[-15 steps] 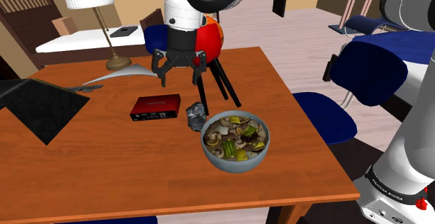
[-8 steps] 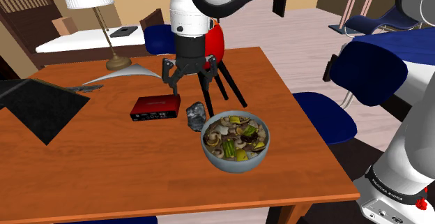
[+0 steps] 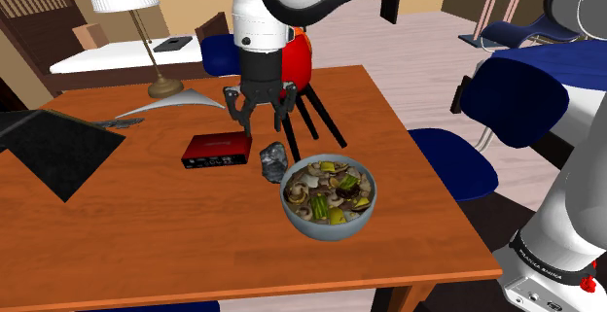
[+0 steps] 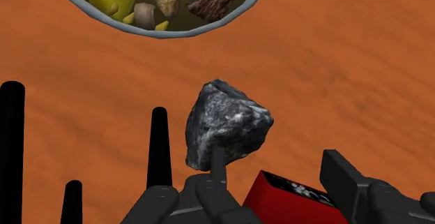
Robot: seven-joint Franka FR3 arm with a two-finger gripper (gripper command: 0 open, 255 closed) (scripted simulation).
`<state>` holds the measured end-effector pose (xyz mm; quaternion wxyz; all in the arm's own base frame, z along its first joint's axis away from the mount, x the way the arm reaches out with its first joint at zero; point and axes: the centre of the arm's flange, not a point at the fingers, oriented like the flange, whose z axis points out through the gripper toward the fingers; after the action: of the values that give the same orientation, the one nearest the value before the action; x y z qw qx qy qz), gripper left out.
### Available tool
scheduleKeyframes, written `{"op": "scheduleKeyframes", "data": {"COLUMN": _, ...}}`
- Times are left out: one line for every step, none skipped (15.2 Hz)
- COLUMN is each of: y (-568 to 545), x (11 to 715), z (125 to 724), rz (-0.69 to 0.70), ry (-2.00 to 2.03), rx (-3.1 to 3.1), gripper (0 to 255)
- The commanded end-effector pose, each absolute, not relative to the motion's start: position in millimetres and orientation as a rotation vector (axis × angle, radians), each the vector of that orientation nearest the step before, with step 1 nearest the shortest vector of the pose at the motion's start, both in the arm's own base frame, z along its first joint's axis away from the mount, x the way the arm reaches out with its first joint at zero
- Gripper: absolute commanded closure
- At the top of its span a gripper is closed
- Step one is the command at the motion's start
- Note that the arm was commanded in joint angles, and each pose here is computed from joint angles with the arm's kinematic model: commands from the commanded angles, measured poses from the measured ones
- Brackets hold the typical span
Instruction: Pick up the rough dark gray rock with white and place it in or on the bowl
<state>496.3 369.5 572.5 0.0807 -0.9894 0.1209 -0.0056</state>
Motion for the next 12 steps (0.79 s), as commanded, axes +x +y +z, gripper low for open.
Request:
{"op": "scheduleKeyframes", "data": {"y": 364, "x": 528, "z": 481, "rz": 0.221, "ry": 0.401, "rx": -3.013, "gripper": 255}}
{"op": "scheduleKeyframes", "data": {"y": 355, "x": 543, "z": 485, "rz": 0.221, "ry": 0.400, "rx": -3.010, "gripper": 255}}
{"op": "scheduleKeyframes", "data": {"y": 367, "x": 549, "z": 475, "rz": 0.219, "ry": 0.401, "rx": -3.013, "gripper": 255}}
{"op": "scheduleKeyframes", "data": {"y": 377, "x": 554, "z": 471, "rz": 0.217, "ry": 0.399, "rx": -3.015, "gripper": 255}}
{"op": "scheduleKeyframes", "data": {"y": 386, "x": 558, "z": 467, "rz": 0.216, "ry": 0.405, "rx": -3.017, "gripper": 255}}
{"op": "scheduleKeyframes", "data": {"y": 371, "x": 567, "z": 471, "rz": 0.218, "ry": 0.405, "rx": -3.015, "gripper": 255}}
{"op": "scheduleKeyframes", "data": {"y": 365, "x": 571, "z": 461, "rz": 0.218, "ry": 0.404, "rx": -3.012, "gripper": 255}}
{"op": "scheduleKeyframes", "data": {"y": 365, "x": 571, "z": 474, "rz": 0.223, "ry": 0.402, "rx": -3.012, "gripper": 255}}
{"op": "scheduleKeyframes", "data": {"y": 373, "x": 548, "z": 575, "rz": -0.071, "ry": 0.363, "rx": -2.924, "gripper": 255}}
{"op": "scheduleKeyframes", "data": {"y": 373, "x": 548, "z": 575, "rz": -0.071, "ry": 0.363, "rx": -2.924, "gripper": 0}}
{"op": "scheduleKeyframes", "data": {"y": 373, "x": 539, "z": 568, "rz": -0.060, "ry": 0.401, "rx": -2.939, "gripper": 0}}
{"op": "scheduleKeyframes", "data": {"y": 373, "x": 530, "z": 561, "rz": -0.049, "ry": 0.439, "rx": -2.953, "gripper": 0}}
